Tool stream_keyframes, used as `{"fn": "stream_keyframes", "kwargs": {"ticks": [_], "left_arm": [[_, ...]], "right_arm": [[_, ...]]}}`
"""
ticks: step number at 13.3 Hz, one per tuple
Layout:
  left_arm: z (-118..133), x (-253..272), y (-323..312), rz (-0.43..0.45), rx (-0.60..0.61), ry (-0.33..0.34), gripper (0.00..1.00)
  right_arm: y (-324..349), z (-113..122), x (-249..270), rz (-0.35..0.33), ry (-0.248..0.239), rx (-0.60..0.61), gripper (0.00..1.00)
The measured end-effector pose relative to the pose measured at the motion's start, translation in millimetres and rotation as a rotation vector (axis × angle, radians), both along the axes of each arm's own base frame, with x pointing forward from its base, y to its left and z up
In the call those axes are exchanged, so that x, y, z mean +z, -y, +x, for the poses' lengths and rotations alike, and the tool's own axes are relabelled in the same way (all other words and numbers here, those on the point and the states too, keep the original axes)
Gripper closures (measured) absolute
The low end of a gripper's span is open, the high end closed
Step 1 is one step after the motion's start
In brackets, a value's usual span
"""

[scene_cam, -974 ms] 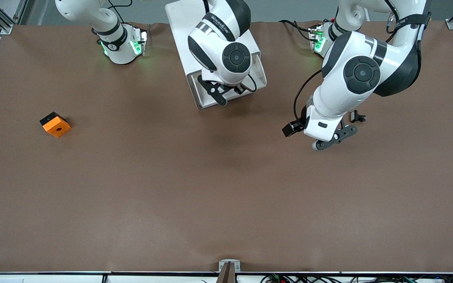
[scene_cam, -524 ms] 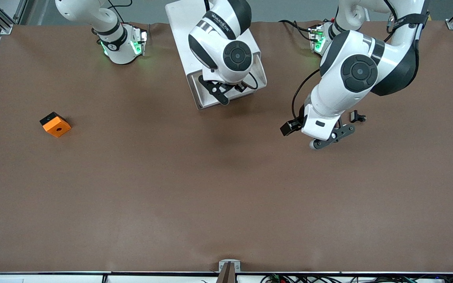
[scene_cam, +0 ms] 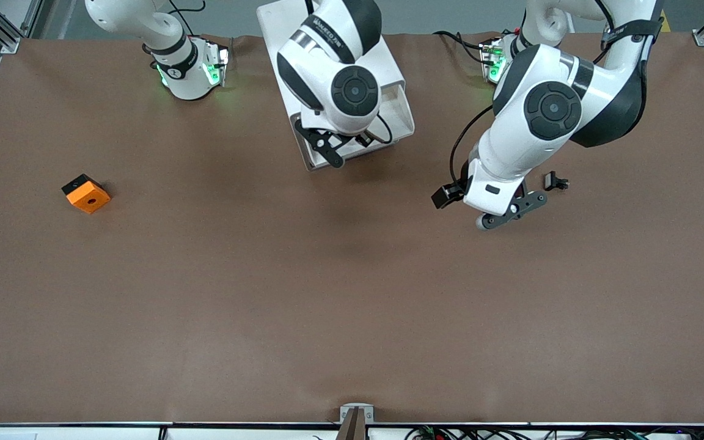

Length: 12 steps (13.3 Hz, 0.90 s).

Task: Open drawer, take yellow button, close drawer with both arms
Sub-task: 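Carry the button toward the orange box while the left gripper reaches the drawer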

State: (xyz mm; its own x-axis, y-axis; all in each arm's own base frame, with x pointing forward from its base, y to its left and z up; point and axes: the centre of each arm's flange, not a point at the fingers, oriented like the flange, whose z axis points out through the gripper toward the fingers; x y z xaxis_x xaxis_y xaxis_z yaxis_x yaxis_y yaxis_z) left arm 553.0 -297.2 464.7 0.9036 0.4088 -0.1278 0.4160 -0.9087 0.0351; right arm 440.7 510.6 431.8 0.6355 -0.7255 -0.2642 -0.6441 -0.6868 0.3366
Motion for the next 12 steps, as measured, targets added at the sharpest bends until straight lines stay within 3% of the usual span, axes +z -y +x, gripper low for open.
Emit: {"fn": "stream_keyframes", "kwargs": {"ticks": [3,6,8,12], "left_arm": [[-0.2,0.3,0.3,0.001,0.010,-0.001,0.00],[-2.4,-1.5,3.8,0.002,0.006,-0.004,0.00],[-10.9,-10.1,22.4,0.011,-0.030,-0.004,0.00],[-31.6,-48.7,84.5,0.029,-0.116,0.053,0.00]], "right_arm": [[36.1,38.7,10.1,0.030,0.004,-0.021,0.59],[79.2,72.9,14.0,0.093,-0.012,0.063,0.59],[108.5,89.3,24.8,0.150,-0.008,0.192,0.59],[168.7,111.4,45.6,0.197,0.001,0.508,0.59]]}}
